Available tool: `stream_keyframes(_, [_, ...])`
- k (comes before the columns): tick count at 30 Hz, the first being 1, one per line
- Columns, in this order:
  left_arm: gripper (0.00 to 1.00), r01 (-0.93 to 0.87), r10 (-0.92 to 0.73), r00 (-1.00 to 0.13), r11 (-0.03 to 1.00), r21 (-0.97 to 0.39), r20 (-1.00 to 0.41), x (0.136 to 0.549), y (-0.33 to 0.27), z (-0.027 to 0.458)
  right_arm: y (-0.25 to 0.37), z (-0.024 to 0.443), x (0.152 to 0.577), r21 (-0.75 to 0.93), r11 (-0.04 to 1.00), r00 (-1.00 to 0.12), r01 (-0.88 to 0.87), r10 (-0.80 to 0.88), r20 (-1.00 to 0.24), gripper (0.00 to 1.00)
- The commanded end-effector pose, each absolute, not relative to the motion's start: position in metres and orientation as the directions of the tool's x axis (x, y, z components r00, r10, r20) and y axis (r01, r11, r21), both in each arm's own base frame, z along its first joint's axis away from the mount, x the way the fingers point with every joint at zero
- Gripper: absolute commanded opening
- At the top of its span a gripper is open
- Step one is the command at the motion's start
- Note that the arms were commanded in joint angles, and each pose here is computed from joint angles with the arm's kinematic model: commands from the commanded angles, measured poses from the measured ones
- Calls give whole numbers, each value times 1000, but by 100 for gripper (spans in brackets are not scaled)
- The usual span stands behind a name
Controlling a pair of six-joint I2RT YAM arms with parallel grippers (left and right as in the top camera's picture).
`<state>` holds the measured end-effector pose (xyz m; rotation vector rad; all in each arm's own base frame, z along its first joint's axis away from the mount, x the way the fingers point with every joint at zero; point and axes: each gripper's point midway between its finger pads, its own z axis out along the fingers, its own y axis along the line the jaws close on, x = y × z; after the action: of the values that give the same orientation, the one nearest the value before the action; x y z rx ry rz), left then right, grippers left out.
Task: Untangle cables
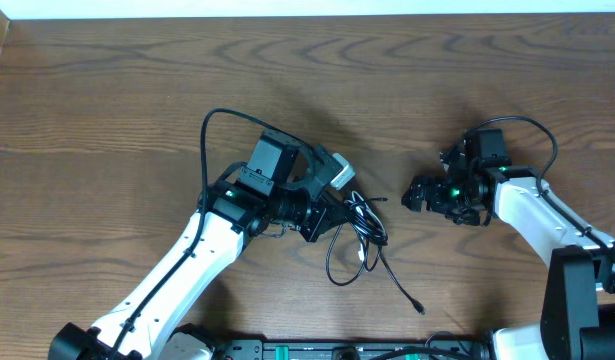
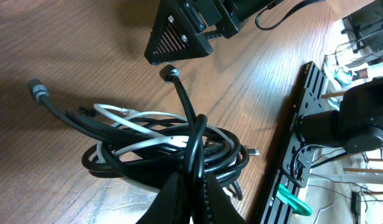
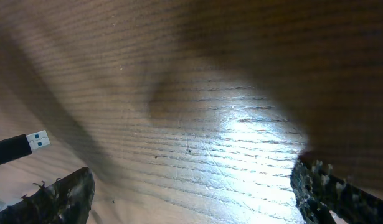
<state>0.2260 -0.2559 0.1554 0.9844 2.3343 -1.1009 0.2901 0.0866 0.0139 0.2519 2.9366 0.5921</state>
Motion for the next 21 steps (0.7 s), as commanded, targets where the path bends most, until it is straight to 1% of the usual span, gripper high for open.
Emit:
stream_keyframes(1, [7,731,433,-682,441,-521,-589,225,-257,156,78,2,283,333,930,-978,156,192,-79,99])
stream_keyframes(21, [7,731,433,-682,441,-522,-589,225,-257,156,78,2,283,334,930,-978,156,192,-79,99])
